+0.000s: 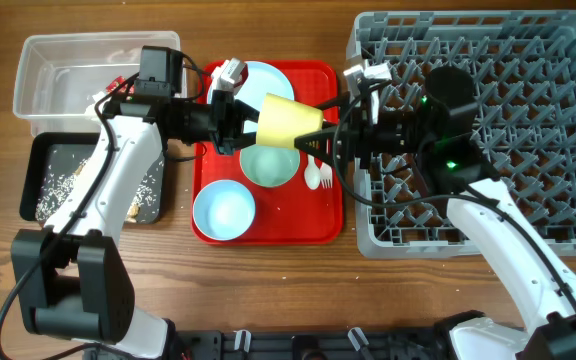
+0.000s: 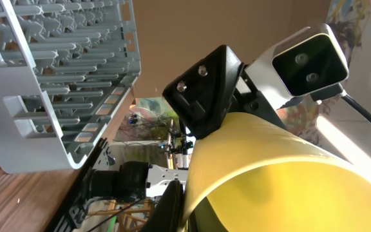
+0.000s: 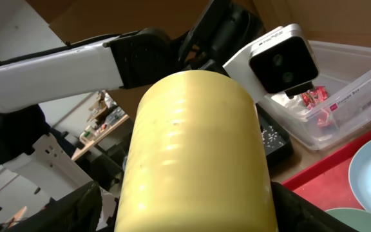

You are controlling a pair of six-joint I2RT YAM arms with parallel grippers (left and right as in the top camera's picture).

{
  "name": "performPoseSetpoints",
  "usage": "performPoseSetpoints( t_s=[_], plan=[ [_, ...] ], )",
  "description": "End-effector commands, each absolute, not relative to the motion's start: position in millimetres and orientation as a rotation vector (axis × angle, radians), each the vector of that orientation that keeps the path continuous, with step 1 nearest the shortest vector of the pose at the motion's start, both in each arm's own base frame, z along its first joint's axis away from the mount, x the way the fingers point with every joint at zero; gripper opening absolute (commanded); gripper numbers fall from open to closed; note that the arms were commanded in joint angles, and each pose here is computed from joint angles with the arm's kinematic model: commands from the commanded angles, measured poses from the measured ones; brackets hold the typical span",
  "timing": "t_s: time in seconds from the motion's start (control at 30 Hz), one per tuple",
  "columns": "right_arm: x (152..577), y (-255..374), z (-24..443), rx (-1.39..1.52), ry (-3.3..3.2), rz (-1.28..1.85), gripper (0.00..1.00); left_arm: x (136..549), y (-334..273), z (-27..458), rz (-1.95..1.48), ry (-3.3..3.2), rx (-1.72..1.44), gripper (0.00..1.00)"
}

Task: Sort waste into correct bins and load items into the dishwasher rack
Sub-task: 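Hand the yellow cup from left gripper to right gripper, then lower the yellow cup into the dish rack and release with right gripper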

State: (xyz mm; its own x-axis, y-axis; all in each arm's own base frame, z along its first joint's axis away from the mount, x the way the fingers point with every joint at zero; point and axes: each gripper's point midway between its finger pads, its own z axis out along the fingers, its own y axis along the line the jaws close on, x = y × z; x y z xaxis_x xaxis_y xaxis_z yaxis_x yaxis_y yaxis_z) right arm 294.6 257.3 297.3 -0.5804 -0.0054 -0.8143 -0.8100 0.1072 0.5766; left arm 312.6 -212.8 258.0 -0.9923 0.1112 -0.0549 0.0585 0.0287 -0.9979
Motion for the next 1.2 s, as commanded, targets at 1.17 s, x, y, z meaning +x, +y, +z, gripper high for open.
performPoseSetpoints(
  t_s=[1.17],
  plan=[
    [336,112,253,-0.030,2.198,1.197,0.42,388,-117,207,1.842,-2.908,0.191,0.39]
  ],
)
